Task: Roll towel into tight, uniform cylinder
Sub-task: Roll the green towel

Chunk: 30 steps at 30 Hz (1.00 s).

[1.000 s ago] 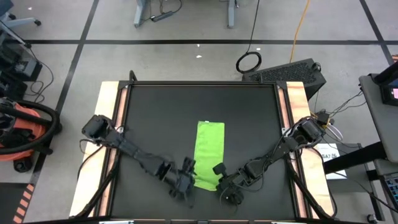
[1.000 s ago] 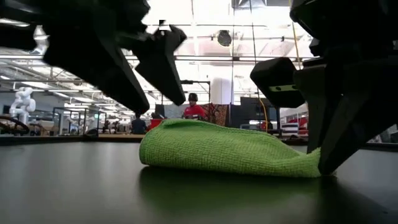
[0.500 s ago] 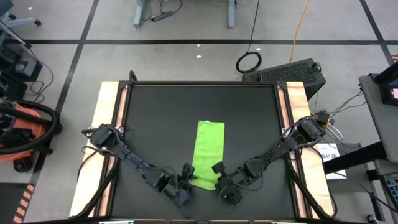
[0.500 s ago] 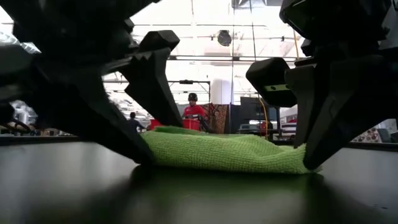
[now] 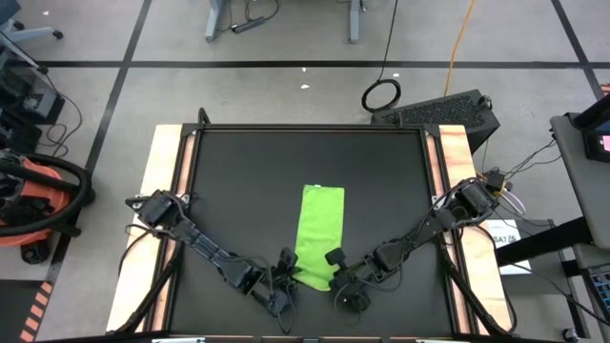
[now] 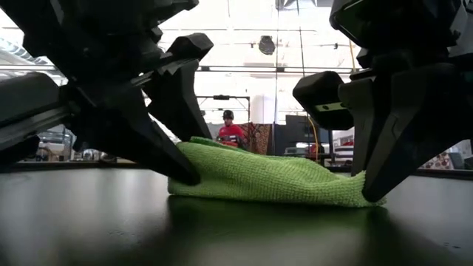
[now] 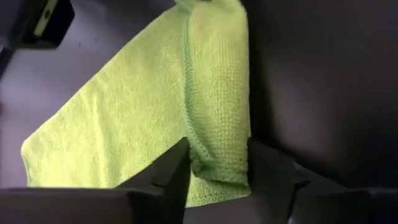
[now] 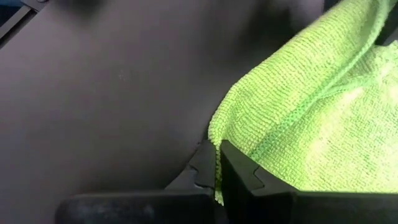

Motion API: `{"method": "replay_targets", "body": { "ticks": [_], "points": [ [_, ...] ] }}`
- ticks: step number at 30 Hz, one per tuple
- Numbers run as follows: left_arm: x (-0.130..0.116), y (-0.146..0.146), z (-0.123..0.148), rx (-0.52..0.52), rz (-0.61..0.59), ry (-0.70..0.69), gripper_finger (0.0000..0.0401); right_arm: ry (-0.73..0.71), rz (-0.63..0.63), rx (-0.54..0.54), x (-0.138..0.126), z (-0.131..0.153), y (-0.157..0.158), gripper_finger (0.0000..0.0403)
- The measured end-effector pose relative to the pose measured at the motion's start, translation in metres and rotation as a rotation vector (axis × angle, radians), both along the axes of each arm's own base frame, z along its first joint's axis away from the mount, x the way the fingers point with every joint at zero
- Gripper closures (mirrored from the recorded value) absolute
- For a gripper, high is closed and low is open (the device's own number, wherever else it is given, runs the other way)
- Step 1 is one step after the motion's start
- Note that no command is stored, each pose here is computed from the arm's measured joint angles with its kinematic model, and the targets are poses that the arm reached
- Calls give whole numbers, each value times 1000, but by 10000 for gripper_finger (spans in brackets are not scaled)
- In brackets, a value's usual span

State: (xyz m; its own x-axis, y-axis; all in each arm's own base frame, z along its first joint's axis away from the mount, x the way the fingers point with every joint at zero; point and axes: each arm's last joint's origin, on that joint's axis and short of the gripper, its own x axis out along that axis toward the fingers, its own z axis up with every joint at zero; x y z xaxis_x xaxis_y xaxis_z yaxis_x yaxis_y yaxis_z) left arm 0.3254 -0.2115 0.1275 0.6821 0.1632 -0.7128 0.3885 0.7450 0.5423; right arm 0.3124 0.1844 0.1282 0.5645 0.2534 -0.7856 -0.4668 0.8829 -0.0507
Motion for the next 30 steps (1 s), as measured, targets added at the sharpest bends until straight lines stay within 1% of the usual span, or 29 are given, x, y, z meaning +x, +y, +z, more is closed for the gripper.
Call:
{"method": "replay_targets", "body": {
  "ticks": [2,4,6,8,9,11,14,16,19,23,28,30],
  "points": [
    [0,-2,0,0,-8,-5,221,2,-4,4,0,0,0,402],
    [-1,-3,1,3,1,-12,180,6,1,11,0,0,0,402],
    [-3,-4,1,23,18,-30,138,11,1,20,0,0,0,402],
    [-5,-7,2,62,36,-58,104,12,-2,24,0,0,0,402],
    [-7,-9,2,85,42,-74,94,13,-2,24,0,0,0,402],
    [-12,-15,4,129,53,-107,87,14,-4,27,0,0,0,402],
    [-17,-23,5,130,36,-126,92,16,-5,32,0,0,0,402],
    [-19,-29,6,121,4,-134,102,16,-5,31,0,0,0,402],
    [-22,-34,6,83,-34,-121,120,16,-7,31,1,0,-1,402],
    [-21,-34,5,48,-58,-100,151,16,-11,33,1,0,-2,402],
    [-18,-32,5,61,-82,-92,190,18,-17,36,1,0,-2,402],
    [-15,-28,5,49,-98,-72,201,18,-17,37,1,0,-2,402]
  ]
}}
